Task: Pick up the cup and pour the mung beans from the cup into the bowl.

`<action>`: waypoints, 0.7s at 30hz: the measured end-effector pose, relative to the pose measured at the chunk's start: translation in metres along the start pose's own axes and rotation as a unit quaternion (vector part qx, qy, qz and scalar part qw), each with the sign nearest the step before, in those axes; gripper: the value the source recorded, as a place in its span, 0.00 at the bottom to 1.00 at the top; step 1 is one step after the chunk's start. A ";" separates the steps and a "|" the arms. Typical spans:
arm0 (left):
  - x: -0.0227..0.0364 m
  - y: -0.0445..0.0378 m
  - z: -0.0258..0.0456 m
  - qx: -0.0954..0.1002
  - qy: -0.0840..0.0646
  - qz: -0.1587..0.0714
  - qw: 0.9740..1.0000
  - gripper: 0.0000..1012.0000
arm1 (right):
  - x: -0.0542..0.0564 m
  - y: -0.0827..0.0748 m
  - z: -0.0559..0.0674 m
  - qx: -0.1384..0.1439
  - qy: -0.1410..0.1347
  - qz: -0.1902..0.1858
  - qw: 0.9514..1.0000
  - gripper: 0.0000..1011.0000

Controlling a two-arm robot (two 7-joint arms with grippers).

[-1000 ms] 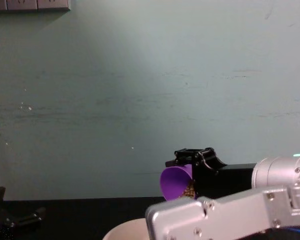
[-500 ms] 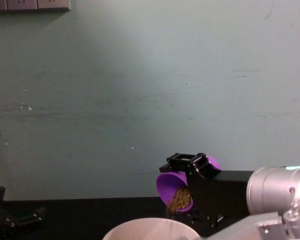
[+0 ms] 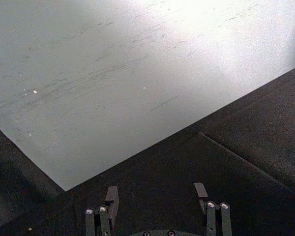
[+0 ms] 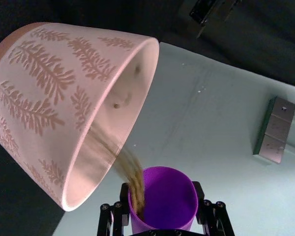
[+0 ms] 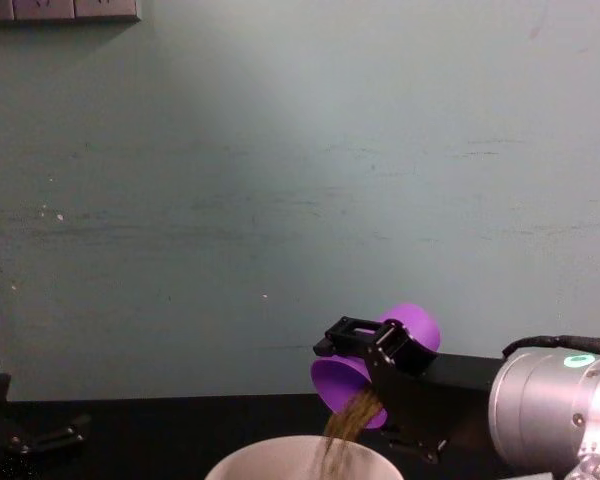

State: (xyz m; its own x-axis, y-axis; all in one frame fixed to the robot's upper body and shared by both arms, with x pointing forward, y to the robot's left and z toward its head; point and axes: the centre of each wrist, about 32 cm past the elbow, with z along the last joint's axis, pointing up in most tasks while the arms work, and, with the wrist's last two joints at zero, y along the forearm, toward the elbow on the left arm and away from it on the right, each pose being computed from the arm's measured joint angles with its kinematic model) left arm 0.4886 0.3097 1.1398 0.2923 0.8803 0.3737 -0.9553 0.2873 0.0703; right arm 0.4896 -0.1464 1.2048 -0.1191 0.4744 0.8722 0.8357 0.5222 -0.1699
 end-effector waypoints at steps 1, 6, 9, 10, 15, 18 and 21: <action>0.0000 0.0000 0.0000 0.000 0.000 0.000 1.000 0.99 | 0.000 0.000 0.001 -0.001 -0.004 -0.001 1.000 0.73; 0.0000 0.0000 0.0000 0.000 0.000 0.000 1.000 0.99 | -0.003 0.000 0.004 -0.005 -0.032 -0.006 0.999 0.73; 0.0000 0.0000 0.0000 0.000 0.000 0.000 1.000 0.99 | -0.005 -0.001 0.007 -0.009 -0.062 -0.009 0.998 0.73; 0.0000 0.0000 0.0000 0.000 0.000 0.000 1.000 0.99 | -0.005 -0.001 0.007 -0.010 -0.067 -0.009 0.998 0.73; 0.0000 0.0000 0.0000 0.000 0.000 0.000 1.000 0.99 | -0.008 -0.002 0.009 -0.019 -0.097 -0.018 0.995 0.73; 0.0000 0.0000 0.0000 0.000 0.000 0.000 1.000 0.99 | -0.009 -0.003 0.010 -0.020 -0.105 -0.021 0.994 0.73; 0.0000 0.0000 0.0000 0.000 0.000 0.000 1.000 0.99 | -0.008 -0.006 0.007 -0.021 -0.094 -0.028 0.995 0.73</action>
State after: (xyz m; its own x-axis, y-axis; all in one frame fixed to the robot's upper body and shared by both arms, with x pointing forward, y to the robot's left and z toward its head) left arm 0.4886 0.3097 1.1398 0.2922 0.8803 0.3737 -0.9553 0.2873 0.0703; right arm 0.4817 -0.1482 1.1954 -0.2612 0.5718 0.7777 0.8460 0.5236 -0.1008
